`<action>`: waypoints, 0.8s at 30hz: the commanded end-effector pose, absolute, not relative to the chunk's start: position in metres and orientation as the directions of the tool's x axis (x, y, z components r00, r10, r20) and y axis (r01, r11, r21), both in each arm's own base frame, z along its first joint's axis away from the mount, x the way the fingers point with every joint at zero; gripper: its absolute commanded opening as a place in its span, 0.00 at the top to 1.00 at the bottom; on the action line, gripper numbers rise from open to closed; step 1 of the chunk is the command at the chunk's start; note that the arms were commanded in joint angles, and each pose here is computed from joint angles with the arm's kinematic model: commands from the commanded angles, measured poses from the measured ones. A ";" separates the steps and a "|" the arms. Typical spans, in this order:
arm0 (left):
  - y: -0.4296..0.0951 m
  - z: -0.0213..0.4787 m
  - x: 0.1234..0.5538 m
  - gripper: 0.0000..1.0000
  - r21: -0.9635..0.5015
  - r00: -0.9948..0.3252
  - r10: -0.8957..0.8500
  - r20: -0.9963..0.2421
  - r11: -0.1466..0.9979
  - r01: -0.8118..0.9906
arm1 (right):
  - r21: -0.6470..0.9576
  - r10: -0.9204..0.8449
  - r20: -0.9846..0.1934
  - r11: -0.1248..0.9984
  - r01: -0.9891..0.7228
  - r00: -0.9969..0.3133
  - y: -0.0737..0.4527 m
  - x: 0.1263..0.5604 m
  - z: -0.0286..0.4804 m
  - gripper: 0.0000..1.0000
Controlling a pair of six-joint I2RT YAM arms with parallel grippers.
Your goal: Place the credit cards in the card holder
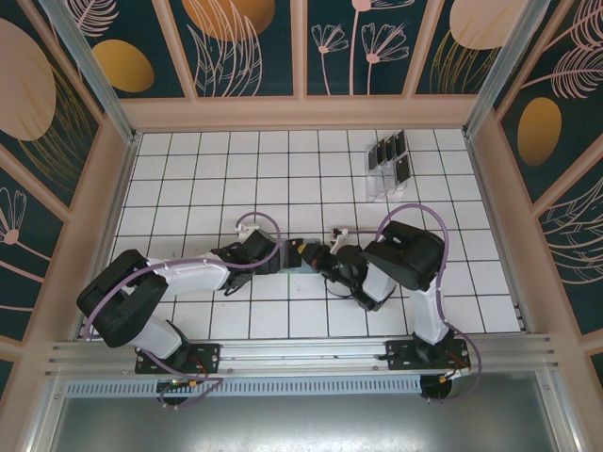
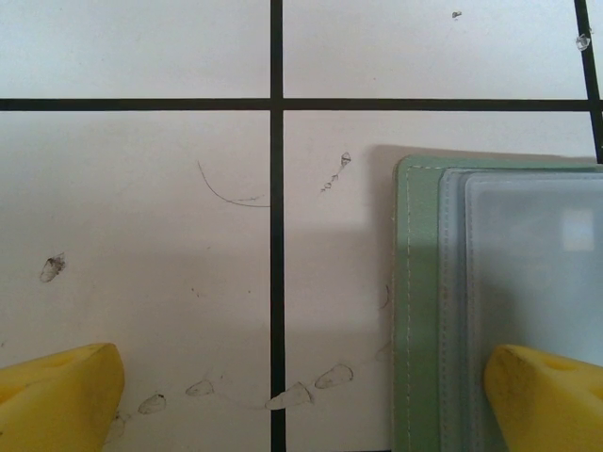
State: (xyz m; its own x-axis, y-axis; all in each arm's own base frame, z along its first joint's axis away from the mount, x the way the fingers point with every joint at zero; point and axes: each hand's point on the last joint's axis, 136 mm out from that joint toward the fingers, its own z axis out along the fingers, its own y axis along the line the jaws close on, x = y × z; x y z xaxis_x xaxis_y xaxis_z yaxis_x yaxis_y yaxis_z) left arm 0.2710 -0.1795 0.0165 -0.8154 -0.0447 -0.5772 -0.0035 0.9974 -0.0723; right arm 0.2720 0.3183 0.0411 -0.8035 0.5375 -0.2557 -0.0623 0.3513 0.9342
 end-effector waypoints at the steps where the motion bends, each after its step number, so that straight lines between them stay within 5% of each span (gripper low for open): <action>1: -0.156 -0.014 0.237 0.02 0.047 -0.889 0.062 -0.454 0.998 0.045 | 0.880 0.503 -0.249 0.475 0.023 -0.828 0.310 0.262 -0.004 1.00; 14: -0.161 -0.006 0.241 0.01 0.018 -0.880 0.043 -0.473 0.999 0.039 | 0.842 0.490 -0.302 0.539 0.012 -0.817 0.295 0.270 0.017 0.63; 24: -0.177 0.020 0.258 0.01 -0.055 -0.843 -0.002 -0.538 0.998 0.033 | 0.719 0.371 -0.417 0.693 -0.052 -0.830 0.300 0.284 0.036 0.53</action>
State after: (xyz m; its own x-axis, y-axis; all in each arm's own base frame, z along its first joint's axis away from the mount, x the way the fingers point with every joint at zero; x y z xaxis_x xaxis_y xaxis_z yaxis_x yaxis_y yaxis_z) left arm 0.2658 -0.1822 0.0190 -0.8253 -0.0430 -0.5631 0.0124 0.9955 -0.0942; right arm 0.2818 0.3155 0.0512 -0.8240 0.4347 -0.3633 -0.0668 0.5622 0.8243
